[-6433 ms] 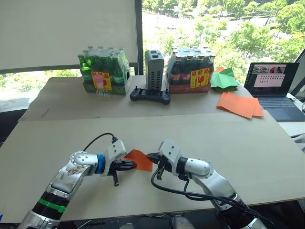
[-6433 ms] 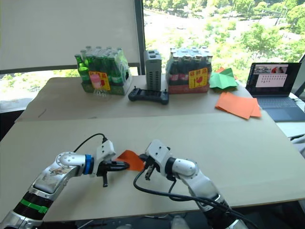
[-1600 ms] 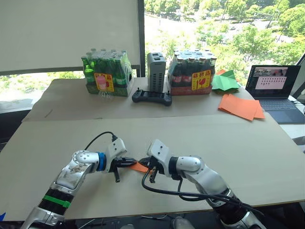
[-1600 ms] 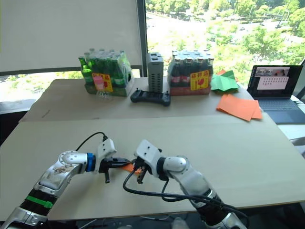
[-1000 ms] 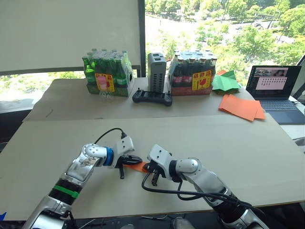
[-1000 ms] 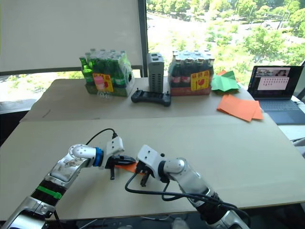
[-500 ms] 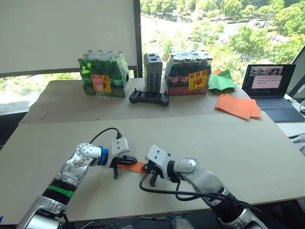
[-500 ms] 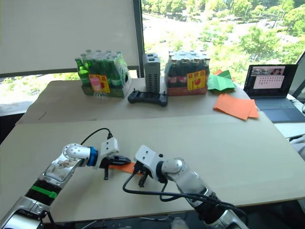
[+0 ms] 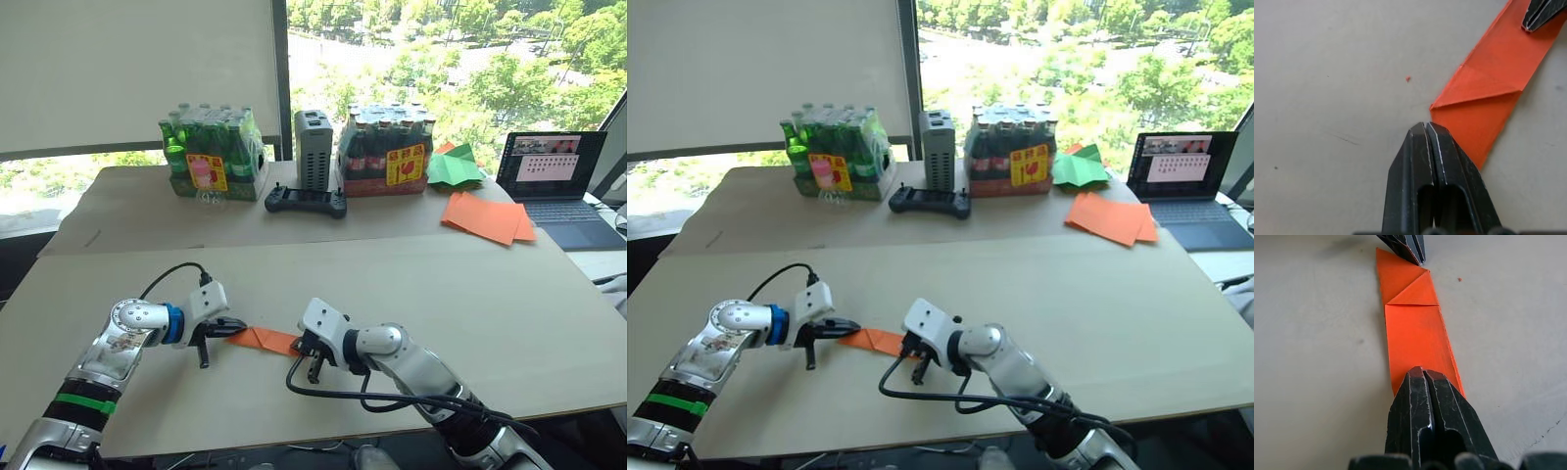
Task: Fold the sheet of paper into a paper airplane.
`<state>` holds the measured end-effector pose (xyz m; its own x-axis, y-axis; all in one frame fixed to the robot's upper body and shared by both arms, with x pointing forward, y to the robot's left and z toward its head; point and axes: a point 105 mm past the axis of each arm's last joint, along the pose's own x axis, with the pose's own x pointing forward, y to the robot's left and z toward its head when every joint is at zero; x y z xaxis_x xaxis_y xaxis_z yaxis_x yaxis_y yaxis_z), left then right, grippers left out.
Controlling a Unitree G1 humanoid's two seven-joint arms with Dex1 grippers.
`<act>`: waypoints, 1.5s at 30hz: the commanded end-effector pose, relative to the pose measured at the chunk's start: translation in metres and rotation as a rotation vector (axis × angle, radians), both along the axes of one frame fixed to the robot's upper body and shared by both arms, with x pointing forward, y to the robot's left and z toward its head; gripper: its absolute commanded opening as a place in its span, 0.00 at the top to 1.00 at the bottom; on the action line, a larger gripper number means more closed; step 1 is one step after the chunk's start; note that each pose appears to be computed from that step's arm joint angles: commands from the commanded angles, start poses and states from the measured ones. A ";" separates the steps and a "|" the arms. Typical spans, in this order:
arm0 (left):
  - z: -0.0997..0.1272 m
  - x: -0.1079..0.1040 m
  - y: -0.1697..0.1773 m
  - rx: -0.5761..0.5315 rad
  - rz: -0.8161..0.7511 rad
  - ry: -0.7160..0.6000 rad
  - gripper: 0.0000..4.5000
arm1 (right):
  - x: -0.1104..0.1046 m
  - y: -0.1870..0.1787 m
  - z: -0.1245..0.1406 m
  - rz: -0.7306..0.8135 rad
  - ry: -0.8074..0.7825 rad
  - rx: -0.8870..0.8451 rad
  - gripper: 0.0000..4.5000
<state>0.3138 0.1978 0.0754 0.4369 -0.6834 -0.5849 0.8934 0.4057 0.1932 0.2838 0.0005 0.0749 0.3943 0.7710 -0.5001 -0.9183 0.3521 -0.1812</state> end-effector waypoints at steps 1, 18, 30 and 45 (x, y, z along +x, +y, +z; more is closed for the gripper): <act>-0.026 -0.008 0.016 0.051 0.064 0.093 0.99 | -0.002 -0.009 -0.019 -0.023 0.061 -0.062 0.99; 0.076 -0.033 -0.002 -0.463 0.116 0.028 0.99 | -0.006 -0.009 0.083 -0.002 -0.194 0.239 0.99; 0.068 -0.060 0.004 -0.473 0.200 0.075 0.66 | -0.046 -0.019 0.093 0.113 -0.132 0.327 0.10; 0.067 -0.066 0.001 -0.490 0.181 0.096 0.36 | -0.038 0.002 0.056 0.215 0.084 0.308 0.00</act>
